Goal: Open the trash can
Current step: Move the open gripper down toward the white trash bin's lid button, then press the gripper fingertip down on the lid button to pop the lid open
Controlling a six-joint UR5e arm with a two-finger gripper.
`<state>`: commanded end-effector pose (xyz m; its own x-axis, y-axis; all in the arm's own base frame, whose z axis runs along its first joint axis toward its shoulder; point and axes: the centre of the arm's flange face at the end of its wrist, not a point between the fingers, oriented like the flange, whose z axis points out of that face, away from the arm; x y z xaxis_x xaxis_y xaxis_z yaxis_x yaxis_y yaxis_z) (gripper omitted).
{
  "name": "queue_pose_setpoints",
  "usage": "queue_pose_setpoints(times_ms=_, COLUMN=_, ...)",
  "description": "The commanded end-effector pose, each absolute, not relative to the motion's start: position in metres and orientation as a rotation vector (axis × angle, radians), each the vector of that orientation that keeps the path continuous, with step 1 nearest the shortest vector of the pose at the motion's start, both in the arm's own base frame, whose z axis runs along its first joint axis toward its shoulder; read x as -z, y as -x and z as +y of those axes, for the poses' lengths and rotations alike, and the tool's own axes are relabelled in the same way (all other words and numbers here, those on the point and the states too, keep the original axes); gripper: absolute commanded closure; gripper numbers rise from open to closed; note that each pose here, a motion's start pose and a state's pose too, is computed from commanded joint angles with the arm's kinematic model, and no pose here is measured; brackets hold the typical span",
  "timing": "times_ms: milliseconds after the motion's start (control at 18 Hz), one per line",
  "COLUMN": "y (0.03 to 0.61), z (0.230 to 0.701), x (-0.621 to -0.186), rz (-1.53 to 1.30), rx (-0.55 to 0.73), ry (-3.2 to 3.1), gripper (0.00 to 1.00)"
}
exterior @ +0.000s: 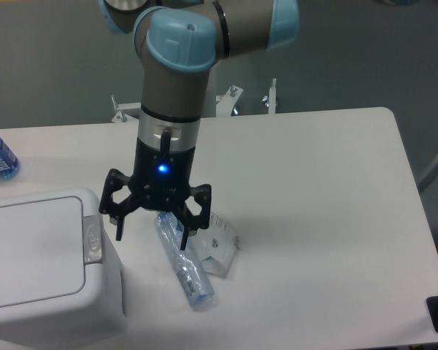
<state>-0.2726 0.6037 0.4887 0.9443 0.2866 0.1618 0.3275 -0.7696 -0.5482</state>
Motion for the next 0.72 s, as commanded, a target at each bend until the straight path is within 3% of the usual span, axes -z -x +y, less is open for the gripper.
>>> queue_pose_setpoints(times_ms=722, y=0.256, z=0.615, x=-0.478, rz=-0.406, rx=0.115, ry=2.519, gripper=0.00)
